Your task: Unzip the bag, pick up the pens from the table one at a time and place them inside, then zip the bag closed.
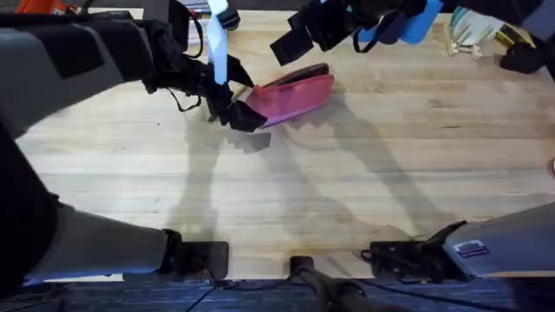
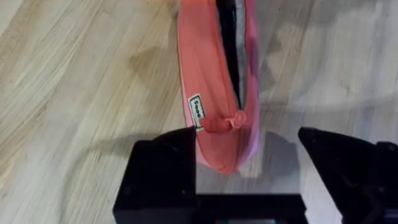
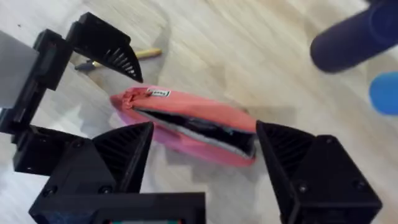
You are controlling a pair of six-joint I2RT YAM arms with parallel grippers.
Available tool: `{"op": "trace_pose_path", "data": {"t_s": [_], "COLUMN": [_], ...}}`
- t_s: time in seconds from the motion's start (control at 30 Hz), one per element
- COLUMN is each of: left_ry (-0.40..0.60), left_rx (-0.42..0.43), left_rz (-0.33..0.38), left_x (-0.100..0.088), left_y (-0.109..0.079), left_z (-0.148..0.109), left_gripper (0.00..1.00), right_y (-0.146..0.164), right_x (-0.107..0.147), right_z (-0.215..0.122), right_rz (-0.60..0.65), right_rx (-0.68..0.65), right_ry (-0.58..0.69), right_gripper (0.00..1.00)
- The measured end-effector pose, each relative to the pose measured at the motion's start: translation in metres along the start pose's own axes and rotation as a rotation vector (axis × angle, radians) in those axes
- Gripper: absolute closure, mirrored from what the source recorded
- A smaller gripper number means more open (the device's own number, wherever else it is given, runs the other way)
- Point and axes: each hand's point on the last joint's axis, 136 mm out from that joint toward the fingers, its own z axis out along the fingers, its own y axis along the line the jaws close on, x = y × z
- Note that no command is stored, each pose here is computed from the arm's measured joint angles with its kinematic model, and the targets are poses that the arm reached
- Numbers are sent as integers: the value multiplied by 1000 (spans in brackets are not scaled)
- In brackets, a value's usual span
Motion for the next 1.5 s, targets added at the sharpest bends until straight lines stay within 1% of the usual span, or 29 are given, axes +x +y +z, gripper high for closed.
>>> {"op": "trace_pose_path", "data": {"t_s": [0.13,0.23,0.4,0.47,0.57,0.6,0.7,0.83,0.93,1.17,1.33,1.5], "left_ry": [2,8,-5,-15,-29,-51,-59,-53,-49,-40,-39,-39], "left_rx": [-10,-45,-124,-152,-191,-248,-288,-321,-329,-336,-337,-337], "left_rz": [-23,-41,-41,-38,-30,-10,4,18,21,19,18,18], "left_x": [-2,-7,-21,-27,-34,-42,-45,-46,-46,-44,-44,-44], "left_y": [0,-2,-11,-17,-28,-40,-46,-51,-50,-49,-49,-49], "left_z": [-3,-17,-53,-67,-88,-112,-125,-132,-133,-134,-134,-134], "left_gripper": [8,7,7,7,7,7,7,7,7,7,7,7], "right_y": [0,4,25,30,34,34,34,34,33,33,35,32], "right_x": [-2,-3,-6,-7,-9,-23,-29,-30,-32,-35,-25,-20], "right_z": [0,0,-2,-3,-4,-5,-5,-5,-5,-6,-10,-27], "right_rz": [-52,-85,-221,-278,-364,-433,-464,-491,-503,-578,-584,-577], "right_rx": [1,-27,-142,-168,-187,-177,-172,-168,-163,-151,-177,-197], "right_ry": [-9,-15,-50,-62,-83,-147,-172,-182,-190,-209,-153,-93], "right_gripper": [4,4,4,4,5,4,4,4,4,7,10,9]}}
